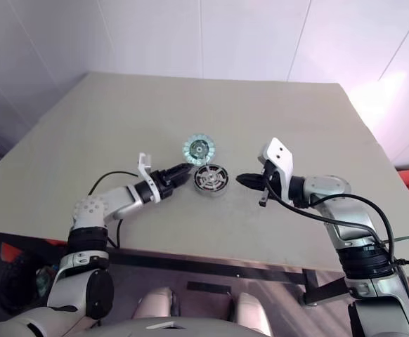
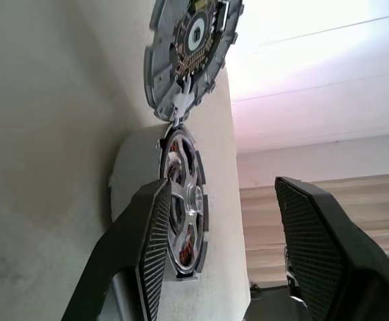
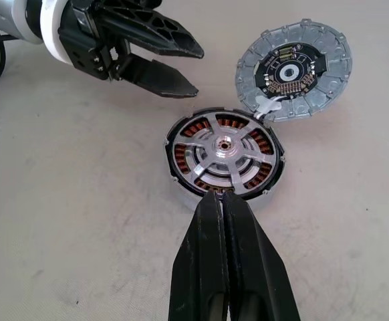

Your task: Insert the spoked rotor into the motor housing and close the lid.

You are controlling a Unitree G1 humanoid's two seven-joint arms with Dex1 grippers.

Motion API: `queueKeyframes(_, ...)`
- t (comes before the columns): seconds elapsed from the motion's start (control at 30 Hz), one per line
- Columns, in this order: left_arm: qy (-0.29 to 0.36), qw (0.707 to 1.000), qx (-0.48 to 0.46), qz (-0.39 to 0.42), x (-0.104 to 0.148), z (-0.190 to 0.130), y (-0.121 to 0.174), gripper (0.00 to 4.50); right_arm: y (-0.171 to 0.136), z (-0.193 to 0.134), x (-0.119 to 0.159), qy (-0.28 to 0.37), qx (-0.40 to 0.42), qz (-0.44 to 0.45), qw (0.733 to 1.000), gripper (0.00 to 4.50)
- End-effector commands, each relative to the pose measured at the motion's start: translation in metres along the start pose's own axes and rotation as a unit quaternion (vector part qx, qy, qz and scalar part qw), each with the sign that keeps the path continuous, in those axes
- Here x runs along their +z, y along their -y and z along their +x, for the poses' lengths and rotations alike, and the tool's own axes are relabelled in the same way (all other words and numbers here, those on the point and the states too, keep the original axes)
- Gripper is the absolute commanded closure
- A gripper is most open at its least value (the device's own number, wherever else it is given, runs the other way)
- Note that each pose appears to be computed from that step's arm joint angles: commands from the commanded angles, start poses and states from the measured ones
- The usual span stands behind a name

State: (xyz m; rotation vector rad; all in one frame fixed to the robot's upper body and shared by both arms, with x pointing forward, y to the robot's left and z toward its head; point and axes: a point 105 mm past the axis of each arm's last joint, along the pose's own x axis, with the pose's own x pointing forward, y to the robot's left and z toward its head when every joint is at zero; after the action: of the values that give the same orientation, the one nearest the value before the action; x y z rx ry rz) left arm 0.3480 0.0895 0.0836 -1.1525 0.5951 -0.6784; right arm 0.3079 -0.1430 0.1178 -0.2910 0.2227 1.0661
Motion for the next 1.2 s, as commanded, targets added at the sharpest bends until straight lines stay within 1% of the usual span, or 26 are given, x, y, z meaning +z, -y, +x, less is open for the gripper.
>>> queueKeyframes(0.03, 0.027, 0.999, -0.029, 0.027, 0.015, -0.011, 0.017, 1.87, 0.002, 0.001, 0.01, 0.017, 0.0, -0.022, 1.0, 4.5)
queueKeyframes(0.2, 0.045, 0.997, -0.034, 0.055, 0.02, -0.024, 0.022, 1.87, 0.004, 0.003, 0.008, 0.021, 0.0, -0.023, 1.0, 4.5)
queueKeyframes(0.27, 0.054, 0.995, -0.027, 0.079, 0.023, -0.029, 0.022, 1.87, 0.006, 0.005, 0.008, 0.025, -0.004, -0.024, 0.999, 4.5)
queueKeyframes(0.37, 0.071, 0.986, -0.003, 0.152, 0.027, -0.033, 0.02, 1.87, 0.011, 0.013, 0.008, 0.032, -0.016, -0.026, 0.999, 4.5)
queueKeyframes(0.43, 0.078, 0.967, 0.035, 0.24, 0.03, -0.035, 0.015, 1.87, 0.02, 0.023, 0.005, 0.033, -0.042, -0.021, 0.998, 4.5)
queueKeyframes(0.47, 0.076, 0.959, 0.045, 0.271, 0.03, -0.035, 0.015, 1.87, 0.024, 0.029, 0.004, 0.032, -0.055, -0.017, 0.998, 4.5)
queueKeyframes(0.57, 0.061, 0.941, 0.052, 0.33, 0.025, -0.034, 0.015, 1.87, 0.034, 0.044, 0.004, 0.034, -0.083, -0.003, 0.996, 4.5)
queueKeyframes(0.63, 0.047, 0.931, 0.051, 0.359, 0.02, -0.033, 0.015, 1.87, 0.035, 0.055, 0.004, 0.033, -0.085, 0.0, 0.996, 4.5)
queueKeyframes(0.73, 0.039, 0.926, 0.05, 0.373, 0.016, -0.032, 0.013, 1.87, 0.034, 0.068, 0.005, 0.032, -0.081, 0.002, 0.996, 4.5)
queueKeyframes(0.87, 0.043, 0.926, 0.058, 0.37, 0.017, -0.032, 0.007, 1.87, 0.025, 0.082, 0.006, 0.038, -0.064, 0.014, 0.997, 4.5)
queueKeyframes(0.97, 0.046, 0.927, 0.064, 0.366, 0.017, -0.034, 0.004, 1.87, 0.011, 0.093, -0.004, 0.026, -0.046, 0.024, 0.998, 4.5)
queueKeyframes(1.07, 0.05, 0.928, 0.07, 0.364, 0.019, -0.036, 0.002, 1.87, -0.004, 0.103, -0.023, 0.0, -0.034, 0.045, 0.998, 4.5)
queueKeyframes(1.13, 0.053, 0.927, 0.074, 0.364, 0.02, -0.037, 0.001, 1.87, -0.007, 0.105, -0.033, -0.015, -0.035, 0.049, 0.998, 4.5)
queueKeyframes(1.2, 0.055, 0.926, 0.076, 0.365, 0.022, -0.038, 0.001, 1.87, -0.006, 0.105, -0.032, -0.014, -0.039, 0.049, 0.998, 4.5)
